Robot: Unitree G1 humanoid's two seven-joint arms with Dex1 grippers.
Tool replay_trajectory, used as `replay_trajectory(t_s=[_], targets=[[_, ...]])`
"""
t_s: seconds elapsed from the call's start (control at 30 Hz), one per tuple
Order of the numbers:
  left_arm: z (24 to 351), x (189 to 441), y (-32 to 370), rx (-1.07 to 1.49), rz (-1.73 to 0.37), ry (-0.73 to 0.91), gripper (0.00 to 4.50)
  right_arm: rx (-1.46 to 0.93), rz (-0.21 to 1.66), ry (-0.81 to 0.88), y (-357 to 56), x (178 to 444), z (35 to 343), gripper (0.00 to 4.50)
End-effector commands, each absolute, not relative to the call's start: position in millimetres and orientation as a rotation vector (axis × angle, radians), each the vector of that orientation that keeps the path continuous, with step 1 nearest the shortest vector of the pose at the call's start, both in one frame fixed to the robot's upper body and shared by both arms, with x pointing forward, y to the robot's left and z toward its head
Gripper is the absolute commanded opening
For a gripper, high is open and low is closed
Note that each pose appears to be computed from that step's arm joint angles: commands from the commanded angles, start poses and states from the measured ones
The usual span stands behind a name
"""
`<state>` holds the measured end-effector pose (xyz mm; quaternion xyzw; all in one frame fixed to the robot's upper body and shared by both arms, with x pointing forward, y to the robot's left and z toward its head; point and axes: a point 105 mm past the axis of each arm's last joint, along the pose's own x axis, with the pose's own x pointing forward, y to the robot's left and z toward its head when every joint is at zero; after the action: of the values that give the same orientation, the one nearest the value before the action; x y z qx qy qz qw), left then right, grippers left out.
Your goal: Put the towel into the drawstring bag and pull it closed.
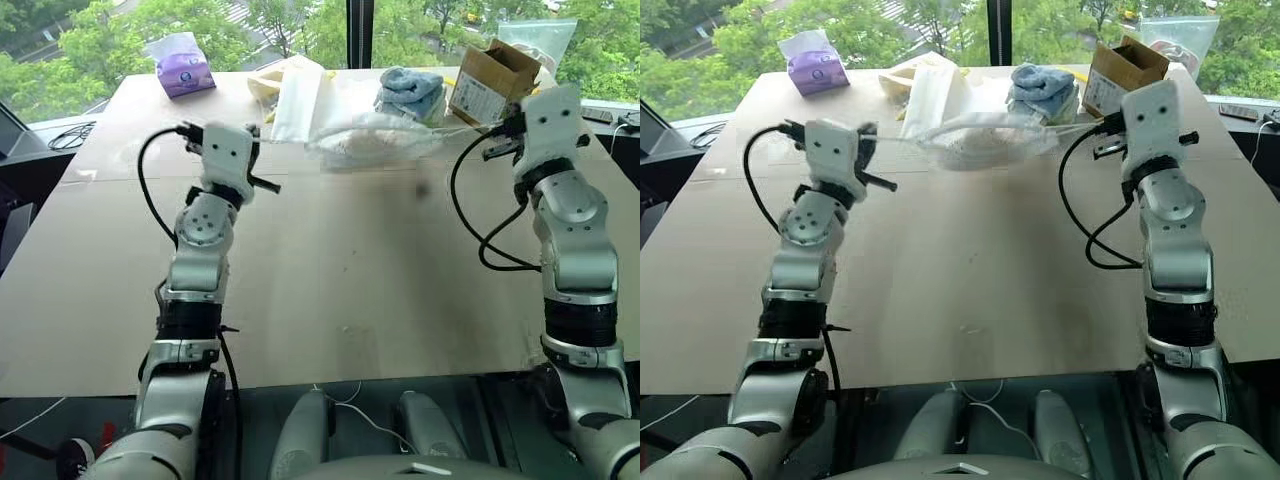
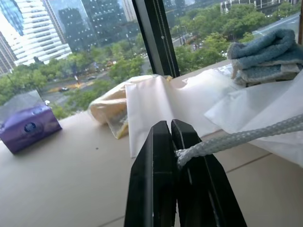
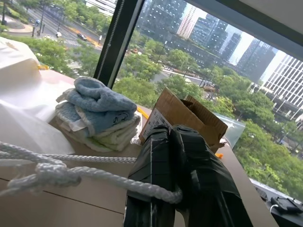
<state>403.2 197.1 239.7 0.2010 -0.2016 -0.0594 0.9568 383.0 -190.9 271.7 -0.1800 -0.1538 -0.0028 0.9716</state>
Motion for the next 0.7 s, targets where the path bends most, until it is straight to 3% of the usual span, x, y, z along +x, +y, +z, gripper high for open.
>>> replay_trajectory(t_s=[0.03, 0.13, 0.33, 0.7], targets=[[285, 402, 205, 0.468, -0.088, -0.541, 0.06, -0.292, -0.033, -0.37, -205, 379, 303, 0.0], [320, 404, 210, 0.503, -0.064, -0.611, 0.06, -0.246, -0.05, -0.392, -212, 379, 317, 0.0], [351, 407, 237, 0.437, 0.087, -0.663, 0.06, -0.059, -0.096, -0.383, -226, 379, 321, 0.0], [322, 418, 279, 0.293, 0.275, -0.544, 0.06, 0.452, -0.256, -0.277, -265, 378, 299, 0.0]])
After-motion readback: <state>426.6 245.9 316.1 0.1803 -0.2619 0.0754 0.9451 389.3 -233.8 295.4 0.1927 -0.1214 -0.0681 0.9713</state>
